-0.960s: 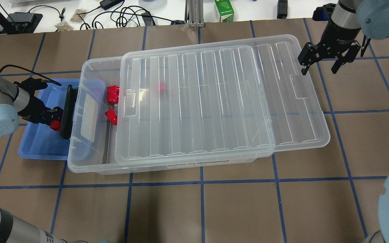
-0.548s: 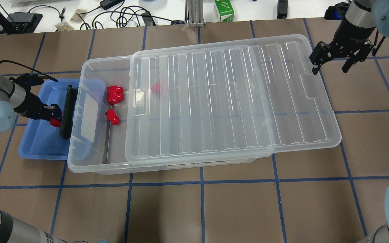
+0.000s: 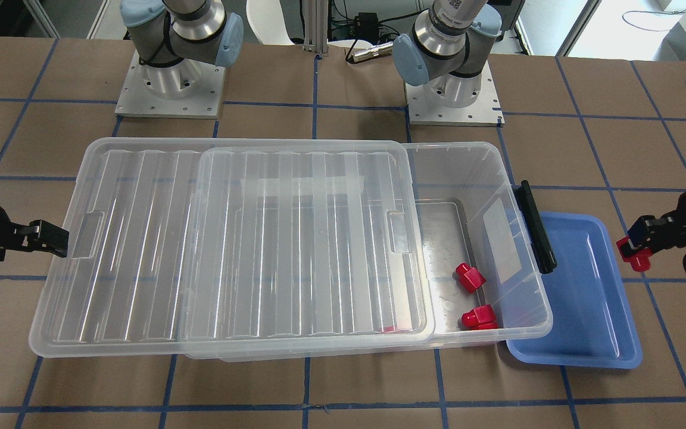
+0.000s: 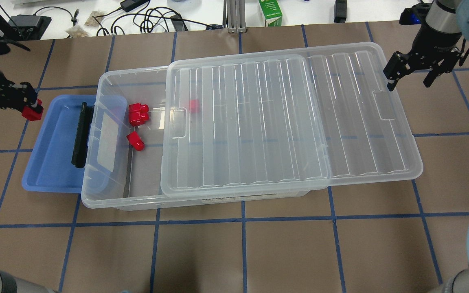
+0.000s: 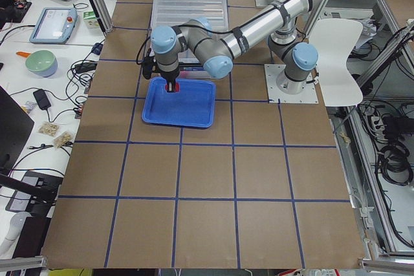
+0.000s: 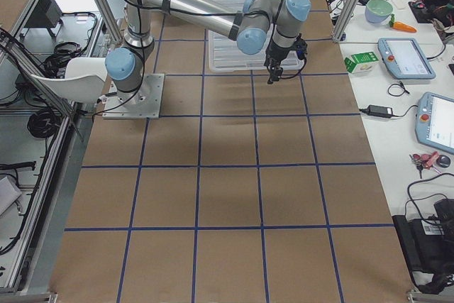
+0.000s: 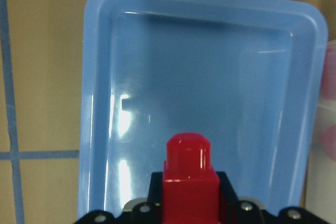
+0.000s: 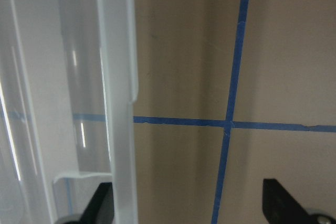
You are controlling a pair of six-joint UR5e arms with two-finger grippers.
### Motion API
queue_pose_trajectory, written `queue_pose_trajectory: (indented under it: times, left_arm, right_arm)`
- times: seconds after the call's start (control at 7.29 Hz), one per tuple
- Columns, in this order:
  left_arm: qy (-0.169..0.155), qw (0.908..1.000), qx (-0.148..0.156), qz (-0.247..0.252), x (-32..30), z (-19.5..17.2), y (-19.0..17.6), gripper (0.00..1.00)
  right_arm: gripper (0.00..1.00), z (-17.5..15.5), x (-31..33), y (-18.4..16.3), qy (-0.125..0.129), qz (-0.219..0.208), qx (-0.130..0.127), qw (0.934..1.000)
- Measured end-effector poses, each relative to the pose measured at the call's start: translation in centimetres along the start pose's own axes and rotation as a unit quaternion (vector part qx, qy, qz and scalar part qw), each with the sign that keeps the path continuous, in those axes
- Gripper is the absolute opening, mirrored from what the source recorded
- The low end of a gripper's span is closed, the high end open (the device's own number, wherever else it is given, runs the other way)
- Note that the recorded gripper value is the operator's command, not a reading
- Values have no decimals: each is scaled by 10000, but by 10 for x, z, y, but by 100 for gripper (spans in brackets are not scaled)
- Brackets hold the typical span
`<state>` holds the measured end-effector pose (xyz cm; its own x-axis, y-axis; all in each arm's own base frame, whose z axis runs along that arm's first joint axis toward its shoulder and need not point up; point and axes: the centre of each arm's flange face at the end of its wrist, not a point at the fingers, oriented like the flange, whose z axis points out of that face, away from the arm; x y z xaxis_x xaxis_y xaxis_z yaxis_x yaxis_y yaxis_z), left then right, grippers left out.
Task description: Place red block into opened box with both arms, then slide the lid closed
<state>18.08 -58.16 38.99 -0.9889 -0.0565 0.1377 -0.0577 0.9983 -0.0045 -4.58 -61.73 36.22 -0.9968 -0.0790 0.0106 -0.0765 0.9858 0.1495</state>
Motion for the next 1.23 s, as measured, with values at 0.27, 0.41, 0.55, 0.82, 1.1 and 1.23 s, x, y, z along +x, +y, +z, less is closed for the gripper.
queue_pose_trajectory:
  times: [0.27, 0.41, 0.55, 0.82, 1.1, 1.23]
  left_arm:
    - [1, 9998, 10, -180, 59, -47, 8, 6]
    - [9, 9995, -33, -309, 96, -48, 9, 6]
    - [17, 9994, -157, -301, 139, -34, 10, 6]
    - [-76, 9999, -32, -126, 208, 26, 15, 6]
    - [-106, 9997, 184, -139, 232, 82, 34, 6]
    - [-104, 9997, 175, -123, 236, 105, 47, 6]
  right_arm:
    - [100, 0, 1, 0, 24, -8, -5, 10000]
    - [100, 0, 1, 1, 35, -10, -9, 10000]
    - [100, 0, 1, 1, 51, -14, -18, 10000]
    - [100, 0, 1, 1, 62, -14, -23, 10000]
    - [100, 1, 1, 1, 80, -14, -29, 10000]
    - [100, 1, 2, 1, 117, -17, -38, 9999]
